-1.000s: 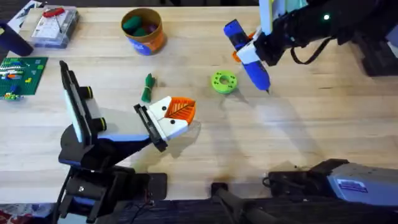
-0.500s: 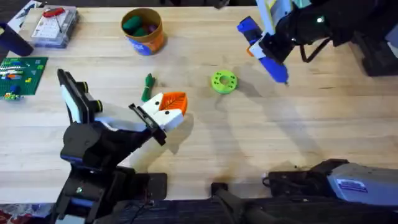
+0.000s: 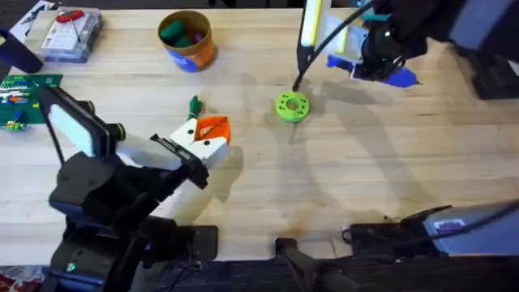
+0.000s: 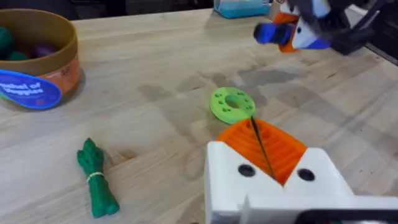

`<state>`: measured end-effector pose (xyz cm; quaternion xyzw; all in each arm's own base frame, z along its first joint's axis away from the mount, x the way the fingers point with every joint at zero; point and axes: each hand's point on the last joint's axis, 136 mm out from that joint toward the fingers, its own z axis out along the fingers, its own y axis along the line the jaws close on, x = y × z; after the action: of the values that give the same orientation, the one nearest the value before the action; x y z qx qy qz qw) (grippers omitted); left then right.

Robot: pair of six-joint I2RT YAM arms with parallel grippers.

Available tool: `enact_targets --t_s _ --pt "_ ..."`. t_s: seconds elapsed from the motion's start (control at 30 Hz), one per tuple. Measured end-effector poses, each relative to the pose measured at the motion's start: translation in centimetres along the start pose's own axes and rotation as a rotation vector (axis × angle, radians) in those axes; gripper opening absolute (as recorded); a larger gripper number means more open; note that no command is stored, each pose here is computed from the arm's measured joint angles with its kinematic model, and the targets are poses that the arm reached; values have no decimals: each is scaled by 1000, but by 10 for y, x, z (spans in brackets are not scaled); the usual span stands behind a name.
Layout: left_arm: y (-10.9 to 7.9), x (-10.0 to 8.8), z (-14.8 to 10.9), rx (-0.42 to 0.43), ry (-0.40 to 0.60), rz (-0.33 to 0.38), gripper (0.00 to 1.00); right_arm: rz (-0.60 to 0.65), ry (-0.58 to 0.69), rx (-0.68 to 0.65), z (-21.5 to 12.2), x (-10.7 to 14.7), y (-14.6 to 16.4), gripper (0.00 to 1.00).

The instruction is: Pick up the gripper from the table and insert it into the empty holder that is missing its gripper. Then pick up a screw, insert it into the mounting hole, and use the screwdriver to tighten it. Finally, clean up the table by picking up the vegetable and placing it into the bucket.

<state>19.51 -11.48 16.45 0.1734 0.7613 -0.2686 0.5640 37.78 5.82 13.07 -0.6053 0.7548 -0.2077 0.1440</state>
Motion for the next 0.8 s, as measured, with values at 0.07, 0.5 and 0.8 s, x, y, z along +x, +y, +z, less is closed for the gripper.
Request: enact_targets --t_s 0.07,0.5,0.8 --pt "1 -6 -2 -14 -4 3 11 -56 38 -28 15 7 3 22" --pt "15 19 4 -77 146 -39 11 -208 113 -199 78 9 40 112" --pt "15 -11 7 -72 29 16 11 -150 139 -157 77 7 34 995"
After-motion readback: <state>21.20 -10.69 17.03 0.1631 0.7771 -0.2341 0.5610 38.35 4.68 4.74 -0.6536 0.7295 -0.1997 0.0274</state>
